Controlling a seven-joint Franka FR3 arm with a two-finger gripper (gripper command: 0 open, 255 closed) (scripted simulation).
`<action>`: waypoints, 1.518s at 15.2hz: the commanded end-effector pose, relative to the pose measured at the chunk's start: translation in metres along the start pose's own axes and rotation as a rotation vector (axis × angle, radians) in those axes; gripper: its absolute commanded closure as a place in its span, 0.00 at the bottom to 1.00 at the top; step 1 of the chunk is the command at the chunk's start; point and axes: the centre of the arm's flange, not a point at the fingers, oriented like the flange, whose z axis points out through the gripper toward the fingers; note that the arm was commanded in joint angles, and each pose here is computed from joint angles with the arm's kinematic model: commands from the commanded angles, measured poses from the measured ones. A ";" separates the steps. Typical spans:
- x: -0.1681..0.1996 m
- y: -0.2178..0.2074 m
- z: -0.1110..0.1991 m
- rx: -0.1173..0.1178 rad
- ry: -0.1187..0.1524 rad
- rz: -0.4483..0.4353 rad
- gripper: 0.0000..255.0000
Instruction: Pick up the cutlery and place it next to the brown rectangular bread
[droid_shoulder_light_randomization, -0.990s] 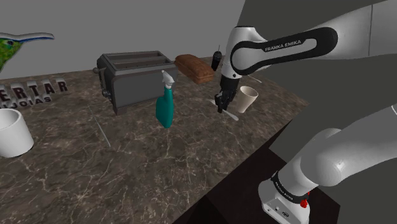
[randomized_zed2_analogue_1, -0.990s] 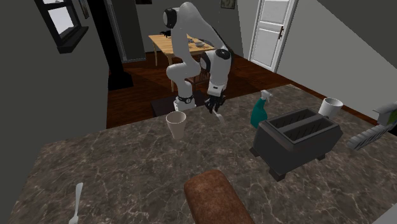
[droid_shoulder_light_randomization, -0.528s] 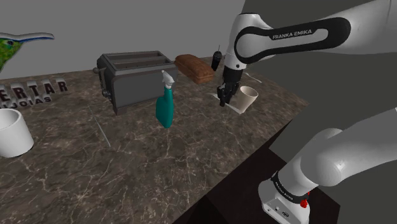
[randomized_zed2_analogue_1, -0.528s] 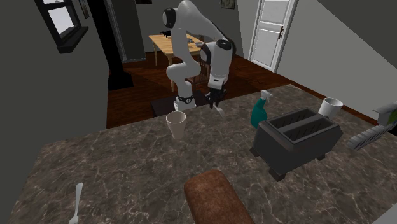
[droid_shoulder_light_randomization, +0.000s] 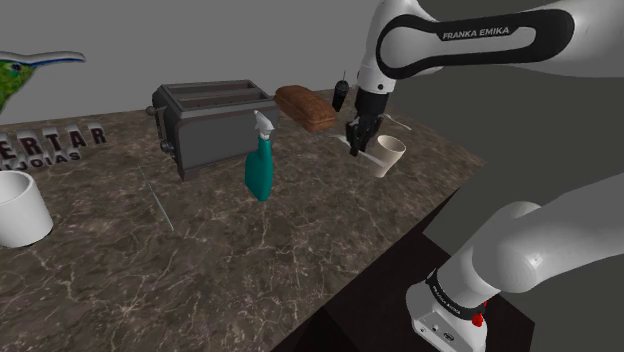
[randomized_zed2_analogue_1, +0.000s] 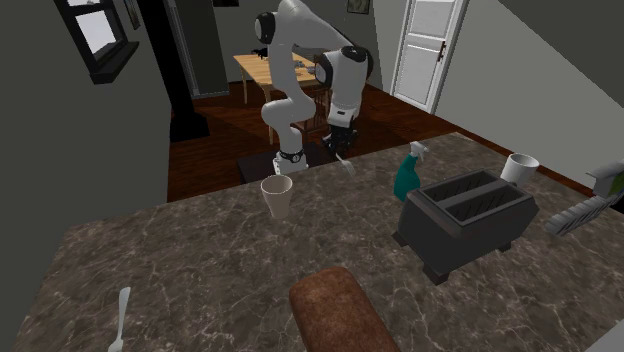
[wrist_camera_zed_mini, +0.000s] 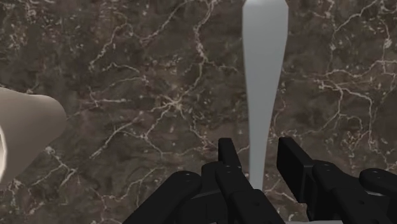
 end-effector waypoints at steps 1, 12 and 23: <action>-0.002 0.001 -0.011 0.000 0.000 0.000 1.00; 0.090 0.044 -0.041 0.000 0.000 0.000 1.00; 0.221 0.104 -0.061 0.000 0.000 0.000 1.00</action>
